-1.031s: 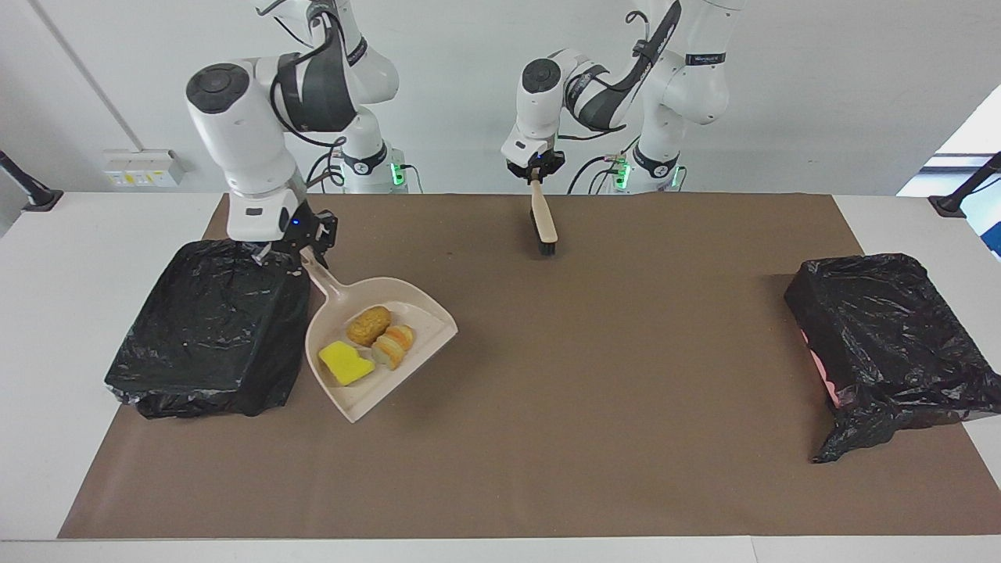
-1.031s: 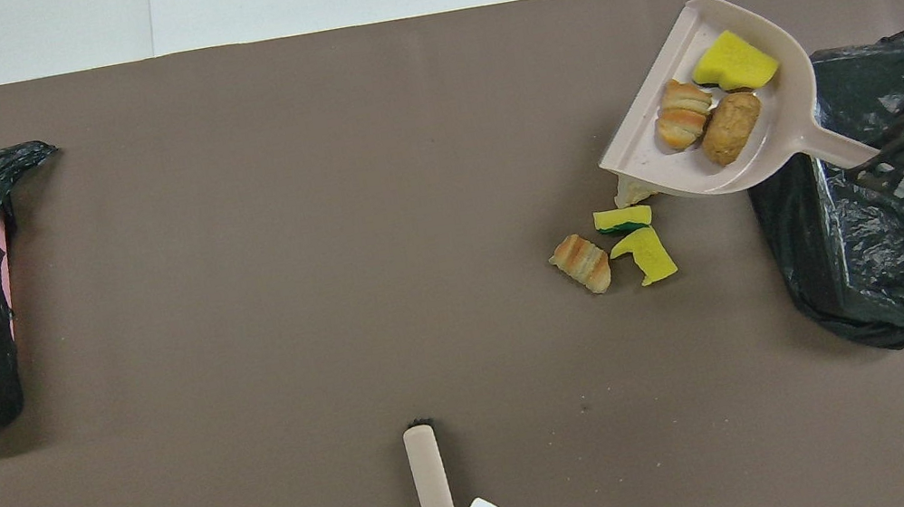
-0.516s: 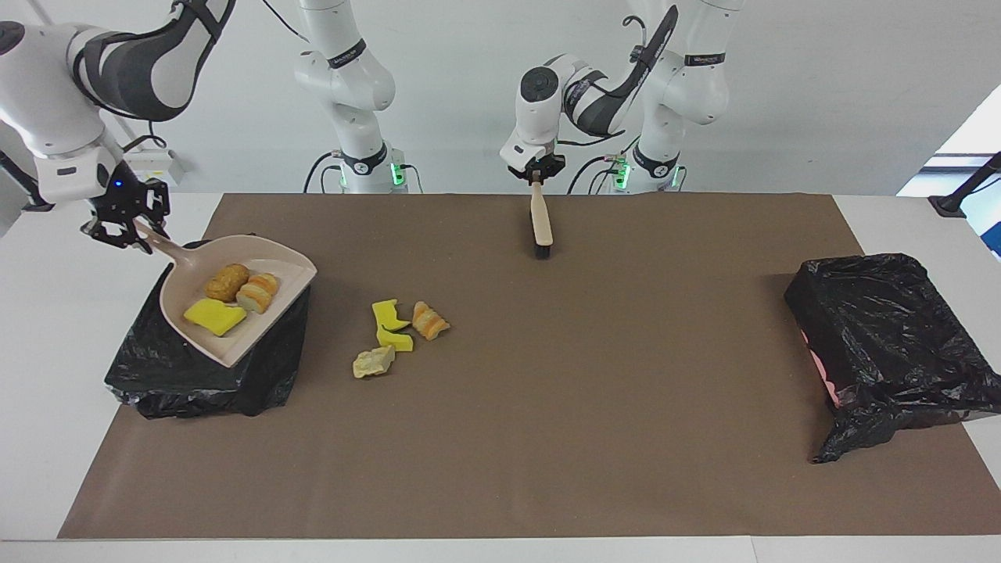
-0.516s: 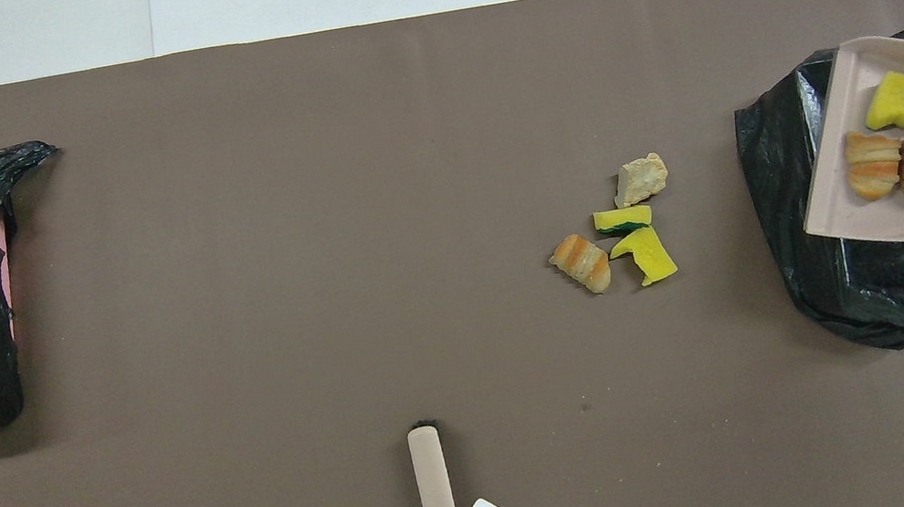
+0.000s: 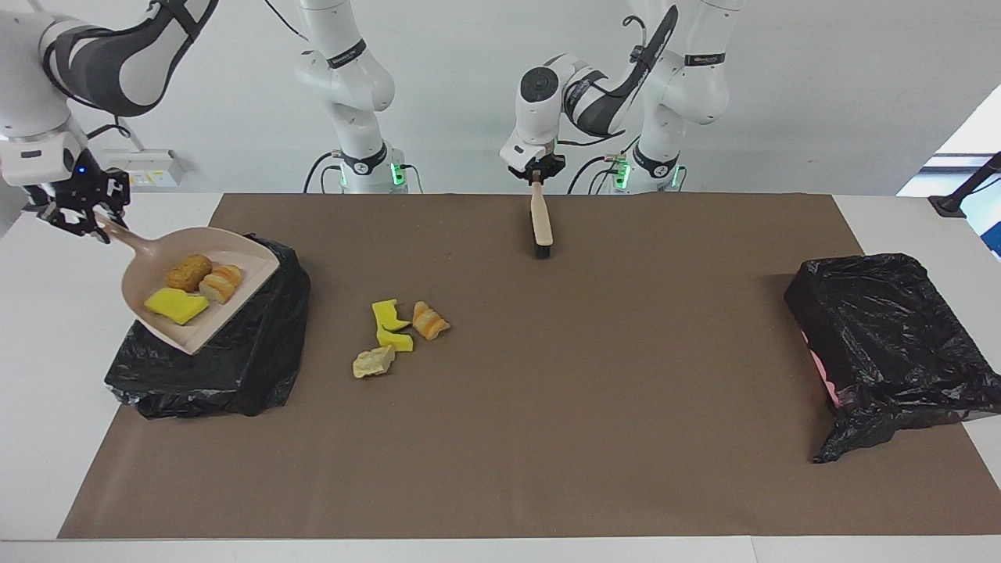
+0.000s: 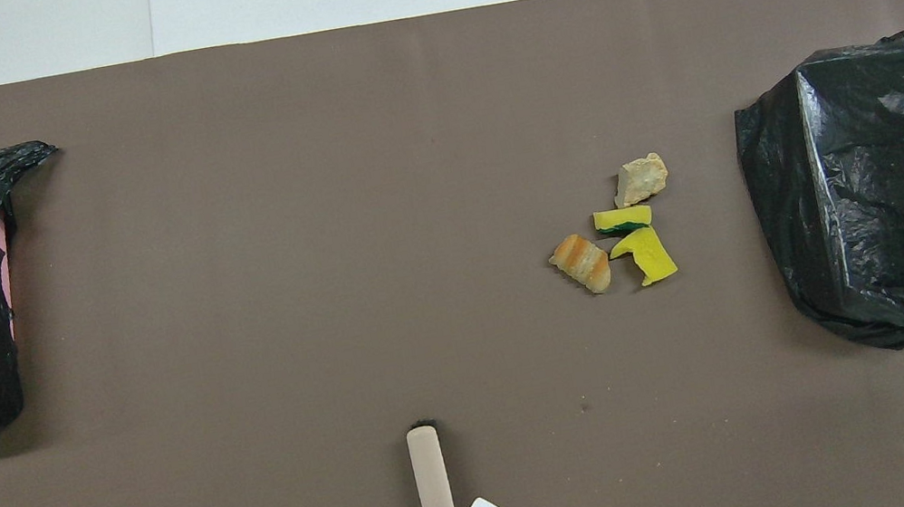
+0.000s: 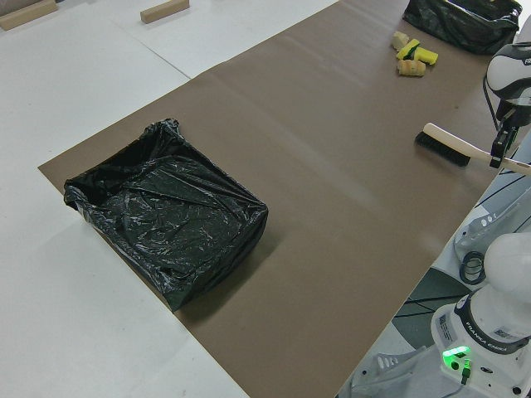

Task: Sweep and dump trash in bin
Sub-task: 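Tip the dustpan into the black bag with the right gripper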

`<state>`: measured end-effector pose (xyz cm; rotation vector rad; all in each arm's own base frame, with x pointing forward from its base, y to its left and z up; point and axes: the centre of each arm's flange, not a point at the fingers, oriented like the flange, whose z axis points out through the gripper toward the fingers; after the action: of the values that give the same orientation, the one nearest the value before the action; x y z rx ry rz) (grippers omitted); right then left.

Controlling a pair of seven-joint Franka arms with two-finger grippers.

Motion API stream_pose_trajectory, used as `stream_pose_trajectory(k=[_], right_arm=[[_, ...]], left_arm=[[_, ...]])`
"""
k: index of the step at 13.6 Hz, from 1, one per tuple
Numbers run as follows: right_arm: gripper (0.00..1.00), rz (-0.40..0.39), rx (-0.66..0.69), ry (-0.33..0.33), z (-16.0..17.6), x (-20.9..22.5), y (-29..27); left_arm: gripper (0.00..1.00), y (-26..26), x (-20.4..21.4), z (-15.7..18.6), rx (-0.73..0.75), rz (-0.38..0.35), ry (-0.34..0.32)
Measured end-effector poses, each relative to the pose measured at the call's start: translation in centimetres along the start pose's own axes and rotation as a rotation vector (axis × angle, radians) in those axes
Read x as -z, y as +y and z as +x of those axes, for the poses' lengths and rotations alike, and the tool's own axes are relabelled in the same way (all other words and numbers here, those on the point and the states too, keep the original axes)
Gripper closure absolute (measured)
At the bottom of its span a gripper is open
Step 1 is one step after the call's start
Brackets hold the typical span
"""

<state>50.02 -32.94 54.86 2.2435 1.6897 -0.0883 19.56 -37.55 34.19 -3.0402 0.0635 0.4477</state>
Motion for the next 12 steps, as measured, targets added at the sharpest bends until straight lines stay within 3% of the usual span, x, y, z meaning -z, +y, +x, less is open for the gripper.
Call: stream_pose_trajectory(k=[1, 2, 4, 7, 8, 10, 12], right_arm=[[0.68, -0.014, 0.030, -0.022, 0.8, -0.1, 0.4], [0.68, -0.024, 0.067, -0.052, 1.5, -0.3, 0.7], [0.68, -0.049, 0.132, -0.114, 2.3, -1.0, 0.8], [0.68, -0.114, 0.208, -0.138, 2.7, -1.4, 0.9], [0.68, -0.137, 0.229, -0.151, 2.9, -1.3, 1.0], [0.68, -0.172, 0.287, -0.202, 3.3, -0.8, 1.0], [0.68, -0.188, 0.346, -0.241, 4.7, 0.2, 1.2]], left_arm=[[0.74, 0.0, 0.0, 0.0, 0.000, 0.002, -0.002], [0.66, -0.1, 0.0, 0.1, 0.001, 0.002, -0.003], [0.65, -0.2, 0.0, 0.1, 0.002, 0.003, -0.005], [0.60, -0.4, 0.1, 0.6, -0.036, -0.001, -0.008], [0.55, -0.7, 0.4, 1.3, -0.045, -0.009, -0.008], [0.30, -1.6, 2.2, 3.6, -0.058, -0.041, 0.007], [0.08, -2.5, 4.9, 6.0, -0.083, -0.023, 0.084]])
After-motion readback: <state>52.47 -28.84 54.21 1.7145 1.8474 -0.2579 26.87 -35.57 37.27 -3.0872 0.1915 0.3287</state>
